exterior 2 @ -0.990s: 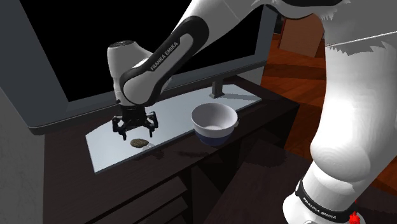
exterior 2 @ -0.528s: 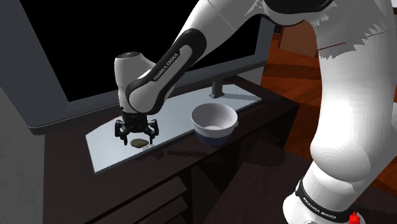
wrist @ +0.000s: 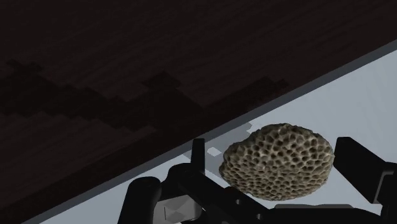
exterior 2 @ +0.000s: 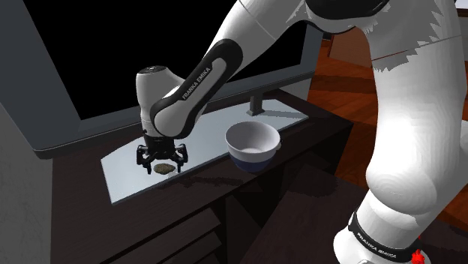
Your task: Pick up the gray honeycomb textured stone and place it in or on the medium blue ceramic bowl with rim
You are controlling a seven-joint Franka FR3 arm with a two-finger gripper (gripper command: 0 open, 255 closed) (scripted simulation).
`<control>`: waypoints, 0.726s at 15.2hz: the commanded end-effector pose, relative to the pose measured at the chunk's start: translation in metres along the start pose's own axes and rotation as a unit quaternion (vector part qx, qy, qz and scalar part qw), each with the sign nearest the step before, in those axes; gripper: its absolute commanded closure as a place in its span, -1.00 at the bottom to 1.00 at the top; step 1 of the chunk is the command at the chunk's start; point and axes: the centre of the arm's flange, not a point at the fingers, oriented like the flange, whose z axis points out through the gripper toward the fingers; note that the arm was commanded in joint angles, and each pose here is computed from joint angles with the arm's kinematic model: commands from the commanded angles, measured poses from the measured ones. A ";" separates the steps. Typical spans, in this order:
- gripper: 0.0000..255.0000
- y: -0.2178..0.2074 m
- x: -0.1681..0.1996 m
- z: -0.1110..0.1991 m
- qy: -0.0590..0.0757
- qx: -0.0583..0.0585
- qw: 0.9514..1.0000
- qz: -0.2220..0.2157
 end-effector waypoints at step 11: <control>1.00 0.000 0.001 -0.002 -0.002 0.000 1.000 -0.003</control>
